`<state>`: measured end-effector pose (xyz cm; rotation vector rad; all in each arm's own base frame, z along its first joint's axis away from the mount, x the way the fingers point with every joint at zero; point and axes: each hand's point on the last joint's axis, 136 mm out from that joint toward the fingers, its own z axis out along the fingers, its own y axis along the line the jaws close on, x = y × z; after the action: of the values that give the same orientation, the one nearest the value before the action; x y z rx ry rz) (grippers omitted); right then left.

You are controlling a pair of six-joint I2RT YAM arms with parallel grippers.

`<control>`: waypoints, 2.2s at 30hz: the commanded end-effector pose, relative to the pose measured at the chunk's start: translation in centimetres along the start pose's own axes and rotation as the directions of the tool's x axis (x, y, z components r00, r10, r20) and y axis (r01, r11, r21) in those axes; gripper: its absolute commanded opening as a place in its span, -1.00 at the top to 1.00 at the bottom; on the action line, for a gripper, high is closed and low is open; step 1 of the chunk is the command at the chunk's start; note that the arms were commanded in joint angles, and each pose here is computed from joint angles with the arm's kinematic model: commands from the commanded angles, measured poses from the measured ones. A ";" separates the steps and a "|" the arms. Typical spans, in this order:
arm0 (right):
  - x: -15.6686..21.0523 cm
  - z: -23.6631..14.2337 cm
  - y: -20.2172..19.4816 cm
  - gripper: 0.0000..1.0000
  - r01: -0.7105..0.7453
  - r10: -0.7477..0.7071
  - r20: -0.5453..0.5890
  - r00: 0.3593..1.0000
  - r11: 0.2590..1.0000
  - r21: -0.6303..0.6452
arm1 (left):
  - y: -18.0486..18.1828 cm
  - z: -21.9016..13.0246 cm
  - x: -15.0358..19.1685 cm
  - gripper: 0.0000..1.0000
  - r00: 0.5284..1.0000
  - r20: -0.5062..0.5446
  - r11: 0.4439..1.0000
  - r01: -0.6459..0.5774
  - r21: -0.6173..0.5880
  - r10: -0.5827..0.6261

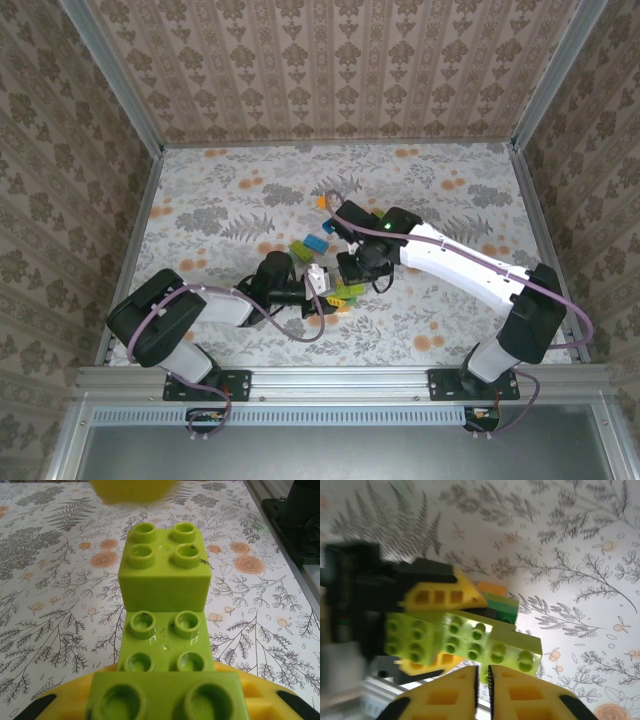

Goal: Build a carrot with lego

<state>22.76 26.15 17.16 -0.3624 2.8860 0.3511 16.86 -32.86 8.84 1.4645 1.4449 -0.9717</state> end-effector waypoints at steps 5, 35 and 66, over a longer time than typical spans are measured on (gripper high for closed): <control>-2.3 -8.4 -2.9 0.24 0.050 -0.063 0.203 0.977 0.996 0.071 | -0.1 -0.3 2.3 0.35 0.994 -0.082 0.997 0.069 -0.017 -0.070; 1.0 1.6 -4.1 0.25 0.081 -0.018 0.208 0.978 0.951 -0.299 | 16.3 -22.2 -6.3 0.21 0.601 0.069 0.418 0.629 -0.656 -0.796; 1.8 3.3 -2.2 0.29 0.117 -0.045 0.181 0.982 0.903 -0.414 | 29.7 -22.2 8.9 0.25 0.199 -0.061 0.190 0.728 -0.659 -0.978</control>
<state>22.52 24.10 13.45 -0.4610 2.6084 0.9181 45.59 -8.71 8.28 0.2163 2.8894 -0.6809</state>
